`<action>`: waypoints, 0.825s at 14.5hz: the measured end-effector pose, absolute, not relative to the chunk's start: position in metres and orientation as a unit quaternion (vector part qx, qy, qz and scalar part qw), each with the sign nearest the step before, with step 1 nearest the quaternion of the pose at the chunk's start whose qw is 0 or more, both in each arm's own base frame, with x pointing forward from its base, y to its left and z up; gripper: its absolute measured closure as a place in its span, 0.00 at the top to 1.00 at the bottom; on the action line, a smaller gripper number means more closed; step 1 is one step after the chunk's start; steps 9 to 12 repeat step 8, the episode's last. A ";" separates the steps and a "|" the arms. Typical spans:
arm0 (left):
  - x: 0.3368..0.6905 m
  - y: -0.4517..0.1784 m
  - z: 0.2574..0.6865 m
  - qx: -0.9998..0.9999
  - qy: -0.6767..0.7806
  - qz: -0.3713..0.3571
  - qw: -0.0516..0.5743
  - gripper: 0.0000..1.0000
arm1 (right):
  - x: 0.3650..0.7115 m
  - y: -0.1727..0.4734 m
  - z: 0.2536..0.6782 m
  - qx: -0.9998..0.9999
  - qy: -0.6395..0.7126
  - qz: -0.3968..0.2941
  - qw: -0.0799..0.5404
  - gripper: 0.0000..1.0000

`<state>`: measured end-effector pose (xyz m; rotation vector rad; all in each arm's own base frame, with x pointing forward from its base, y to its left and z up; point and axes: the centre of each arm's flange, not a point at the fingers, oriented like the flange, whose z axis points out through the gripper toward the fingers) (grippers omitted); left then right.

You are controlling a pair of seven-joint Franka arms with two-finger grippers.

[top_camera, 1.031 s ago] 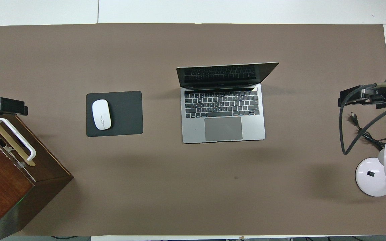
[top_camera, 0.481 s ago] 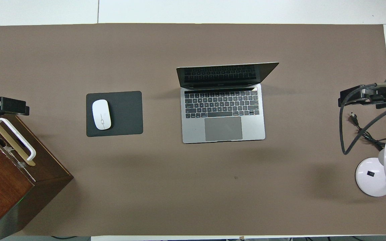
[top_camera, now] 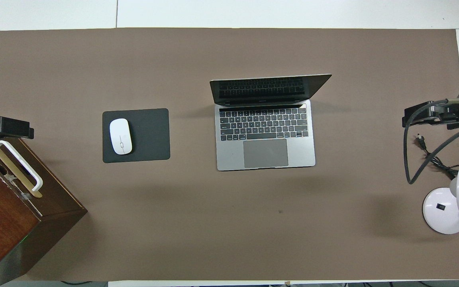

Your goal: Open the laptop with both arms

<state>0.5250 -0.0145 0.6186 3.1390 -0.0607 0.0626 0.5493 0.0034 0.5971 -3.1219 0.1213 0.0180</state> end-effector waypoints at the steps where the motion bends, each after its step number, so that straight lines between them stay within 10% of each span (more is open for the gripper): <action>1: 0.525 -0.014 0.620 1.000 -0.019 0.021 0.001 1.00 | 0.549 0.003 0.597 -0.999 0.039 0.006 0.009 1.00; 12: 0.524 -0.012 0.621 1.000 -0.017 0.019 0.001 1.00 | 0.549 0.003 0.597 -0.999 0.039 0.006 0.009 1.00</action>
